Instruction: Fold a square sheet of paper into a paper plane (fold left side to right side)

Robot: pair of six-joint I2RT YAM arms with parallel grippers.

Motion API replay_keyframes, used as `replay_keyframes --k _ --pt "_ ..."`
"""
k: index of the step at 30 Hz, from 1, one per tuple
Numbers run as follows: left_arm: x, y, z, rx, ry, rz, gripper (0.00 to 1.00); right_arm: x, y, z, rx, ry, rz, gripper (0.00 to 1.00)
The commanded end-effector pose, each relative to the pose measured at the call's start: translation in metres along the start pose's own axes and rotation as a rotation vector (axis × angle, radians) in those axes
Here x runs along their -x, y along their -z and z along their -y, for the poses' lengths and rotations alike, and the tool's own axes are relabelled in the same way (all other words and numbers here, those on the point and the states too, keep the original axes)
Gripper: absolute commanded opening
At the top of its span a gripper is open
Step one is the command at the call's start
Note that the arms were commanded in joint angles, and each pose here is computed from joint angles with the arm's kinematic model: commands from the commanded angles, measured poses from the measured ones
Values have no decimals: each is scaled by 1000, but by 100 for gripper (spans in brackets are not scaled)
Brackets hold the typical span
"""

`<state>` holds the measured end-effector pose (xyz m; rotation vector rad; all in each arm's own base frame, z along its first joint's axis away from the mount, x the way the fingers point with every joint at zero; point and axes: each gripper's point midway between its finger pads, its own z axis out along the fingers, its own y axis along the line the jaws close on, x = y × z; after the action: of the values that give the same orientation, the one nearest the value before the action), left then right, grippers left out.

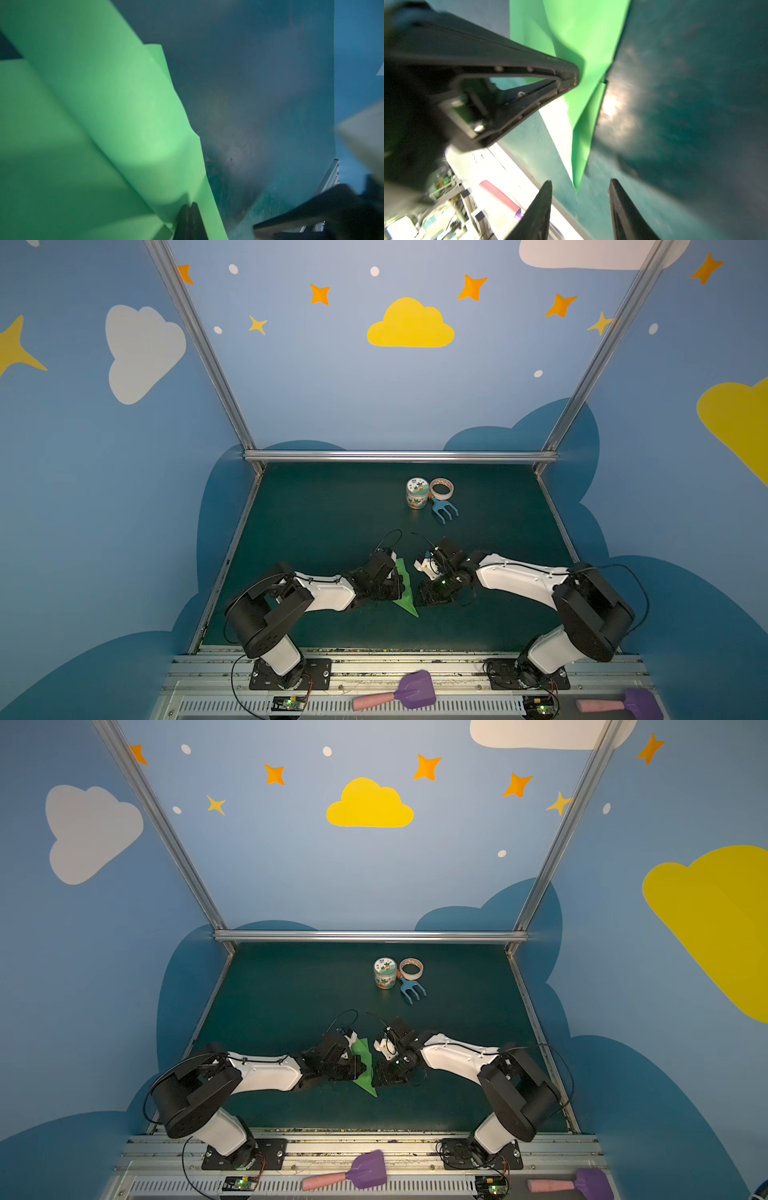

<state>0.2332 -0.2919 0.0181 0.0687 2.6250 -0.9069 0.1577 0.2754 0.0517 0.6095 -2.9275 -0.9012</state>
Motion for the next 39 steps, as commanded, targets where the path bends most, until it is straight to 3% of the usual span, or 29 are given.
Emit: replay_keyframes --k 1,17,24,30,39 --pt "-3 1 -24 105 18 -1 4 -11 8 13 -64 -37 -3 44" --pt "-5 5 -28 115 28 12 4 2 -16 -11 -67 -9 -16 36" --pt "-4 7 -28 111 29 17 4 0 -29 -8 -78 -9 -41 24" --pt "-5 9 -28 108 31 21 4 3 -27 -8 -88 -7 -37 29" --pt "-5 10 -28 104 36 26 4 19 -25 -14 -87 4 -19 28"
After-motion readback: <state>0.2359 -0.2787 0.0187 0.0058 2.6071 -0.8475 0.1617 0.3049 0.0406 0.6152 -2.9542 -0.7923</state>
